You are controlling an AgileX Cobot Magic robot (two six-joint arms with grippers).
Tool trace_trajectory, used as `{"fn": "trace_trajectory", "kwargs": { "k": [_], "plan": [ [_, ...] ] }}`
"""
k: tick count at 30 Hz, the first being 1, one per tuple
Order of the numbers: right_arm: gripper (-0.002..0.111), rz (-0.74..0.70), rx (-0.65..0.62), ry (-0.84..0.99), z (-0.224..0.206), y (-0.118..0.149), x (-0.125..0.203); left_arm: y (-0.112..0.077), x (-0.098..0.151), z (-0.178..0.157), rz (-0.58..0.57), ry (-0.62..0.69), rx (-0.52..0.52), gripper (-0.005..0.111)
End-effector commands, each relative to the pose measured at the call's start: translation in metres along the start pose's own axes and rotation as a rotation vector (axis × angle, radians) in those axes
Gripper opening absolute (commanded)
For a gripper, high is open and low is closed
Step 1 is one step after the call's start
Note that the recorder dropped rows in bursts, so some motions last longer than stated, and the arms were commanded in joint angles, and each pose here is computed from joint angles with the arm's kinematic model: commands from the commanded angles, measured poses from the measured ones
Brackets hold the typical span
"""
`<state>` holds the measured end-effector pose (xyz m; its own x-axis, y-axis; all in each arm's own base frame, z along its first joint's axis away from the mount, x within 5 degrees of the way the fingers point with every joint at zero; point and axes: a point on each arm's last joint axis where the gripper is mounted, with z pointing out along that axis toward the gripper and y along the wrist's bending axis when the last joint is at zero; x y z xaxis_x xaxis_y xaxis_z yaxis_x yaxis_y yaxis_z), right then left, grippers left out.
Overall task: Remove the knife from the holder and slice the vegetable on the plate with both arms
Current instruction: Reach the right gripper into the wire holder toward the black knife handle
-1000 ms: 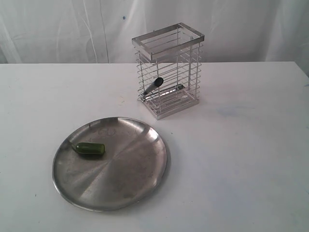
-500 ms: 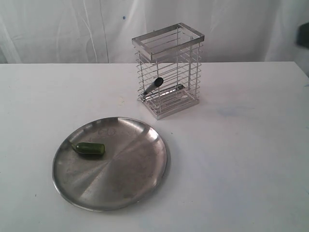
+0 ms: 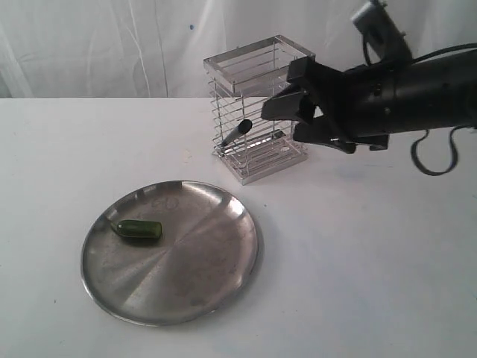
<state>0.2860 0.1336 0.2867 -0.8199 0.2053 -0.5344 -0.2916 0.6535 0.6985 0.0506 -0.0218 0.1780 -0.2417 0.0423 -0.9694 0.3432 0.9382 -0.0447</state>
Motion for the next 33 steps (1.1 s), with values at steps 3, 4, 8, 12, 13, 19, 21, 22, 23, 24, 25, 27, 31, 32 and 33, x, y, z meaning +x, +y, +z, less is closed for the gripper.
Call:
{"fn": "trace_trajectory", "kwargs": {
  "k": [3,4,8,12,13,19,21,22,23,24,25,27,31,32,33],
  "plan": [
    [0.059,-0.099,-0.003,-0.083,0.029,0.016,-0.017,0.000,0.001,0.000,-0.003,0.000,0.006,0.000],
    [0.059,-0.104,-0.004,-0.086,0.034,0.018,-0.019,0.000,0.001,0.000,-0.003,0.000,0.006,0.000],
    [0.059,-0.110,-0.009,-0.069,0.050,0.020,-0.022,0.000,0.001,0.000,-0.003,0.000,0.006,0.000],
    [0.059,-0.121,0.027,-0.071,0.059,0.013,-0.023,0.000,0.001,0.000,-0.003,0.000,0.006,0.000],
    [0.059,-0.130,0.046,-0.071,0.060,0.011,-0.023,0.000,0.001,0.000,-0.003,0.000,0.006,0.000],
    [0.059,-0.135,0.080,-0.085,0.061,0.008,-0.024,0.000,0.001,0.000,-0.003,0.000,0.006,0.000],
    [0.059,-0.137,0.092,-0.090,0.061,0.007,-0.025,0.000,0.001,0.000,-0.003,0.000,0.006,0.000],
    [0.059,-0.127,0.098,-0.088,0.061,0.006,-0.025,0.000,0.001,0.000,-0.003,0.000,0.006,0.000],
    [0.059,-0.120,0.104,-0.085,0.061,0.005,-0.024,0.000,0.001,0.000,-0.003,0.000,0.006,0.000],
    [0.059,-0.111,0.108,-0.080,0.063,0.003,-0.024,0.000,0.001,0.000,-0.003,0.000,0.006,0.000],
    [0.059,-0.109,0.112,-0.073,0.064,0.002,-0.023,0.000,0.001,0.000,-0.003,0.000,0.006,0.000],
    [0.059,-0.092,0.122,-0.051,0.069,-0.003,-0.020,0.000,0.001,0.000,-0.003,0.000,0.006,0.000],
    [0.059,-0.072,0.140,-0.027,0.079,-0.012,-0.016,0.000,0.001,0.000,-0.003,0.000,0.006,0.000],
    [0.059,-0.070,0.145,-0.026,0.080,-0.014,-0.016,0.000,0.001,0.000,-0.003,0.000,0.006,0.000],
    [0.059,-0.067,0.149,-0.027,0.081,-0.015,-0.016,0.000,0.001,0.000,-0.003,0.000,0.006,0.000]
  ]
}}
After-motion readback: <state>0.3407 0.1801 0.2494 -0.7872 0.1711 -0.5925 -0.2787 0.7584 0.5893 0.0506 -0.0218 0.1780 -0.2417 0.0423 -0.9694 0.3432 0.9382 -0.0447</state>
